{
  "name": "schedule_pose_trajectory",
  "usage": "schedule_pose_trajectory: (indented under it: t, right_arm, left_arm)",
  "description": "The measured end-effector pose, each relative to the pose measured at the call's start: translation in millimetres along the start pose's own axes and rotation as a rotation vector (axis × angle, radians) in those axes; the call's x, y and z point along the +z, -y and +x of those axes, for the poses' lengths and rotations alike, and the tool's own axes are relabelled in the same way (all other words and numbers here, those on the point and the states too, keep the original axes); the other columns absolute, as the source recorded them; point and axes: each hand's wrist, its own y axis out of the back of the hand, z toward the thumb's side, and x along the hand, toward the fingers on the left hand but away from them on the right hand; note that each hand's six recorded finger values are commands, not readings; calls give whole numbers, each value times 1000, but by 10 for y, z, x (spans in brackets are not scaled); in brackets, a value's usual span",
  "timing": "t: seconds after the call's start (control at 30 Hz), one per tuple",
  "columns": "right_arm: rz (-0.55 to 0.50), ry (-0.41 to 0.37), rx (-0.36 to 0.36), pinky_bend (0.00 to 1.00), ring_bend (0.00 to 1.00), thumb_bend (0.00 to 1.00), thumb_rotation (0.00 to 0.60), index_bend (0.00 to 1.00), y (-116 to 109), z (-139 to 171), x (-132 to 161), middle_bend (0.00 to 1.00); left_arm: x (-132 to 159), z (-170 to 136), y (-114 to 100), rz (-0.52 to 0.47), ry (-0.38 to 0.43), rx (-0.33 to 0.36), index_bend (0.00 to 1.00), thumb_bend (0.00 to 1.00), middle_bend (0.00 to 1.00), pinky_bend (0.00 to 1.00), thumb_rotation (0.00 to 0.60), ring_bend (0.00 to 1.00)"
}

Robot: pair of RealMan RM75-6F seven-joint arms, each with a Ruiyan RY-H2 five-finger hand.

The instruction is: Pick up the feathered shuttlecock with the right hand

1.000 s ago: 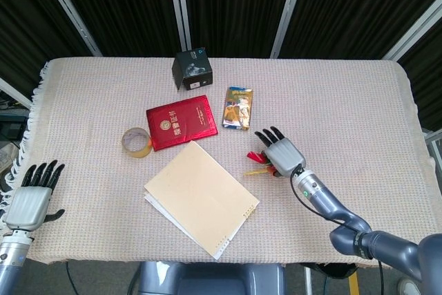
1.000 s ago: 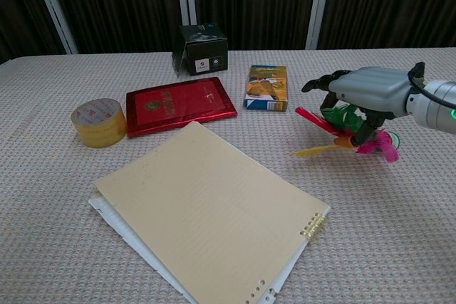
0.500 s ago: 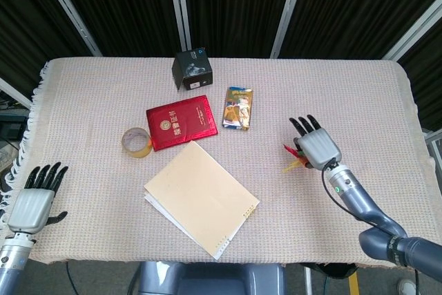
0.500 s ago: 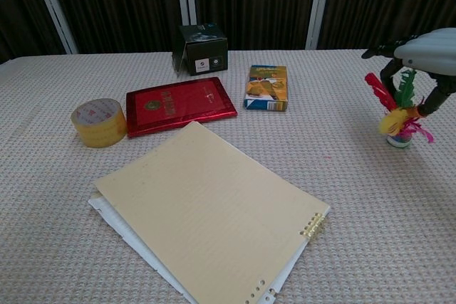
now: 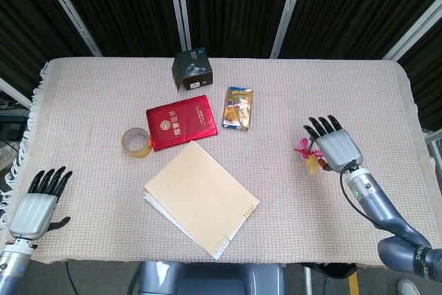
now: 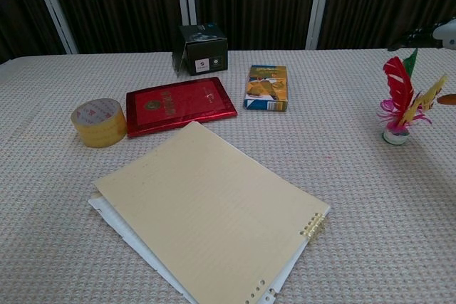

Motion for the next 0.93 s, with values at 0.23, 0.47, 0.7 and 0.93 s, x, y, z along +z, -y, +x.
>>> schedule_pose_trajectory:
  t: [0.23, 0.47, 0.7, 0.93]
  right_arm:
    - [-4, 11, -36, 0, 0, 241, 600, 0, -196, 61, -35, 0]
    - [-21, 46, -96, 0, 0, 130, 600, 0, -449, 314, -131, 0]
    - [-85, 219, -148, 0, 0, 110, 600, 0, -329, 1145, -412, 0]
    - [-146, 380, -282, 0, 0, 109, 600, 5, 62, 2103, -585, 0]
  left_arm:
    - [21, -32, -30, -3, 11, 12, 0, 126, 0, 0, 600, 0]
    - [48, -57, -101, -19, 26, 44, 0, 119, 0, 0, 600, 0]
    - [37, -159, -311, -54, 39, 149, 0, 107, 0, 0, 600, 0]
    - [28, -259, -301, -46, 45, 137, 0, 105, 0, 0, 600, 0]
